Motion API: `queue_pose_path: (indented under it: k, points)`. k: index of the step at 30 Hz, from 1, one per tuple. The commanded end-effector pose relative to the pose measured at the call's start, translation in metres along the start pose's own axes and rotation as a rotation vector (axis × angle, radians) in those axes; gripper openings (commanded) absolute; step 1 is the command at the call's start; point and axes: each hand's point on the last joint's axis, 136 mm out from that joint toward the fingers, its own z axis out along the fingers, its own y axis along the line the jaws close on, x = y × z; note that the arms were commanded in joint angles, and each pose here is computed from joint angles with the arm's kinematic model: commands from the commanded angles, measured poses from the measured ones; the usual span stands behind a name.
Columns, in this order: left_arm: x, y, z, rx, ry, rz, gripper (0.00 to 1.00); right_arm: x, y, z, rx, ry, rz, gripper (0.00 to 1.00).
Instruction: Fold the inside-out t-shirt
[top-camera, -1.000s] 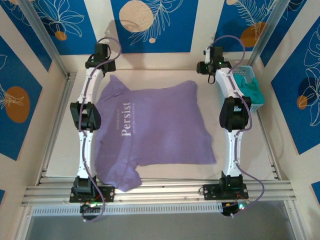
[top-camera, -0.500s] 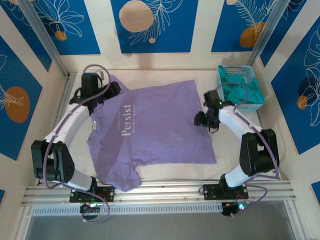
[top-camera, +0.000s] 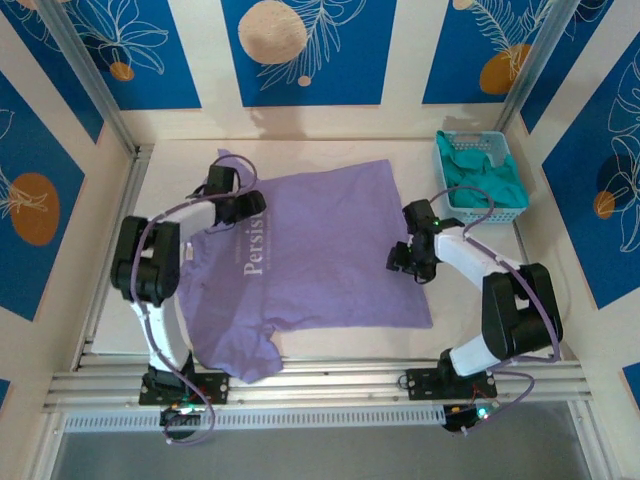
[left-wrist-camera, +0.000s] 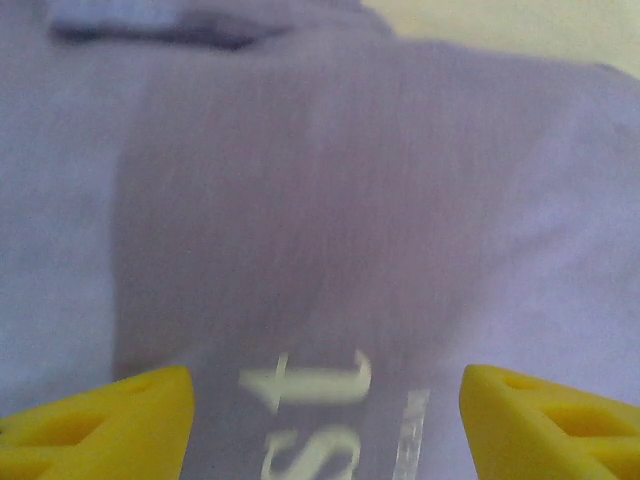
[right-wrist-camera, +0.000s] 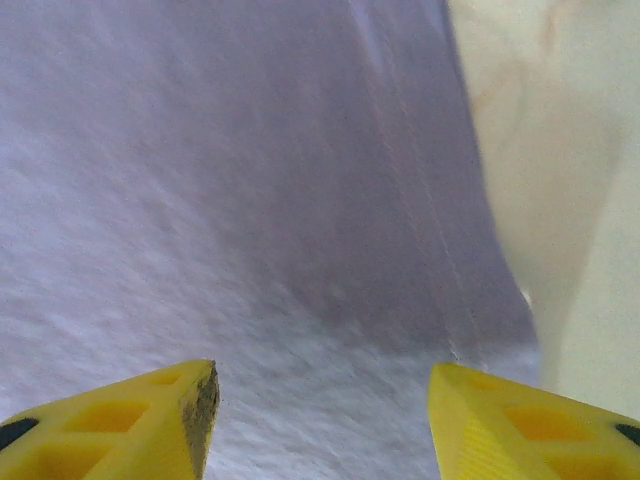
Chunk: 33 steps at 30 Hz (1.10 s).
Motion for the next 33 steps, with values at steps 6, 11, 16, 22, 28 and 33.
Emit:
queue_pose_path:
  k: [6,11,16,22,28,33]
  points:
    - [-0.013,0.003,0.035,-0.023,0.045,0.015,0.70,-0.089,0.096,0.011,-0.300,-0.089,-0.057,0.57]
    - [-0.012,0.005,0.050,-0.035,0.086,0.007,0.70,-0.121,0.100,0.048,-0.304,0.010,0.040,0.52]
    - [-0.019,-0.001,0.066,-0.024,0.122,0.001,0.70,-0.151,0.093,0.066,-0.314,0.047,0.118,0.46]
    - [-0.060,-0.020,0.086,-0.012,0.101,0.028,0.70,-0.209,0.078,0.074,-0.293,-0.007,0.164,0.44]
    - [-0.122,-0.065,0.053,0.064,0.008,0.074,0.72,-0.236,0.068,0.026,-0.261,-0.117,0.076,0.45]
    - [-0.119,-0.096,-0.036,0.161,-0.097,0.075,0.73,-0.144,0.034,-0.009,-0.188,-0.100,0.089,0.54]
